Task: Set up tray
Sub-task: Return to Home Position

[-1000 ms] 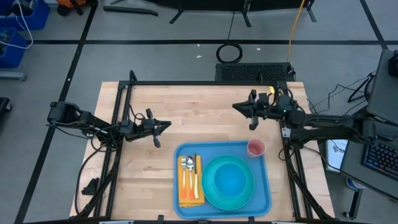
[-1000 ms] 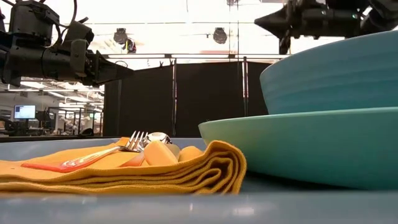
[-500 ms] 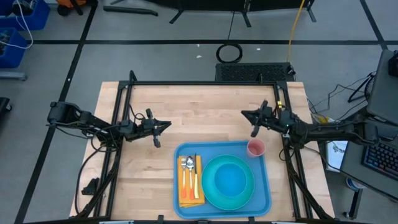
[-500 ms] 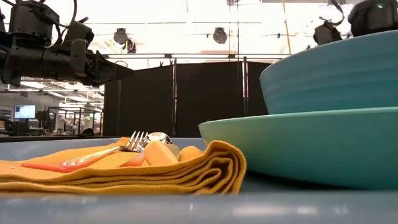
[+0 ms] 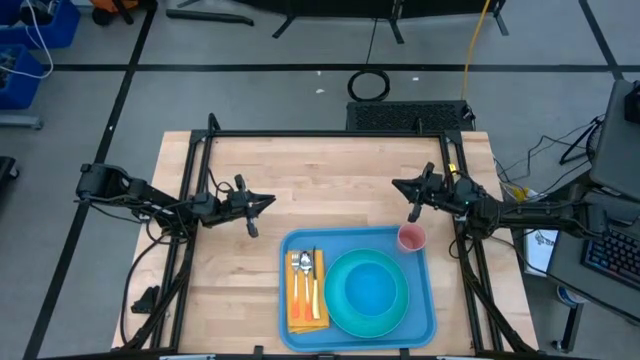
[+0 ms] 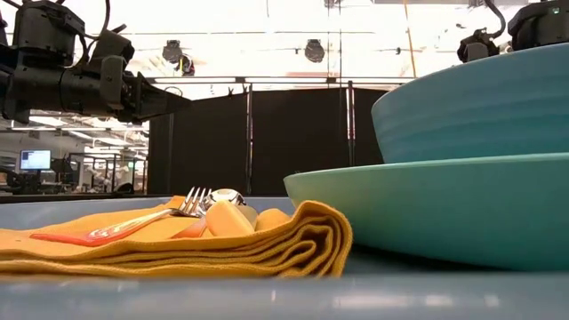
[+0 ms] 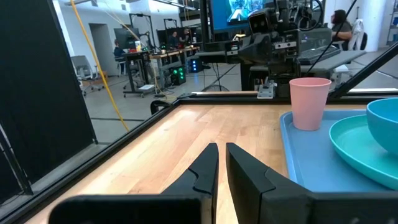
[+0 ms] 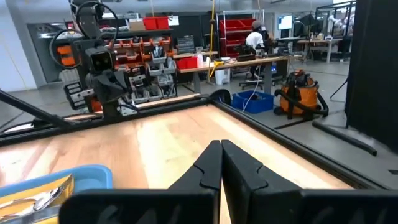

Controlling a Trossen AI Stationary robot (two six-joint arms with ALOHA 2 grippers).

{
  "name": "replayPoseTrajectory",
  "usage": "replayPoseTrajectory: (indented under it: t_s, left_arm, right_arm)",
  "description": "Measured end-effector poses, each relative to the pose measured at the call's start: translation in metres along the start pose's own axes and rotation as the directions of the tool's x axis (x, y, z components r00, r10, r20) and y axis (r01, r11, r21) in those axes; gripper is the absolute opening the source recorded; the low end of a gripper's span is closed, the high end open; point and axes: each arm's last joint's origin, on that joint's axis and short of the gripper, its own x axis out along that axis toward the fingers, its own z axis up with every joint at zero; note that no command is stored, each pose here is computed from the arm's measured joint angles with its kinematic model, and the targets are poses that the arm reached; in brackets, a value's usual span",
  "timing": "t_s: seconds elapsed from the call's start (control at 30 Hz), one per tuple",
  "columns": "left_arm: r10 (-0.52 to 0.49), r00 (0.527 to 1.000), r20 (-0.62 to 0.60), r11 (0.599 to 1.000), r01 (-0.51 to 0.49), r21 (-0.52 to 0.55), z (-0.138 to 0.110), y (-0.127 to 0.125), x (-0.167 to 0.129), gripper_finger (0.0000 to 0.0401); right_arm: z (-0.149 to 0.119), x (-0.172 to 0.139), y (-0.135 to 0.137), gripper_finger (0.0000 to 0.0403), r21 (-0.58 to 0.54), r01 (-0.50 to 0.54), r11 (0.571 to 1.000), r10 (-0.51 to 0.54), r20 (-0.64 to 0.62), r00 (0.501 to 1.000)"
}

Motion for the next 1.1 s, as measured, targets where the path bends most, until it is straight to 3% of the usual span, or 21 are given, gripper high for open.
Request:
replayPoseTrajectory:
  t_s: [0.27, 1.1]
  left_arm:
    - [0.001, 1.000, 0.000, 1.000, -0.001, 0.000, 0.0000, 0.0001, 0.0000, 0.0037]
    - [0.001, 1.000, 0.000, 1.000, -0.001, 0.000, 0.0000, 0.0001, 0.0000, 0.0037]
  right_arm:
    - [-0.0014, 0.0000, -0.0001, 0.0000, -0.078, 0.000, 0.997, -0.002, -0.014, 1.000]
    - [-0.0038, -0.0001, -0.0004, 0.0000, -0.084, 0.001, 0.996, -0.004, -0.037, 0.999]
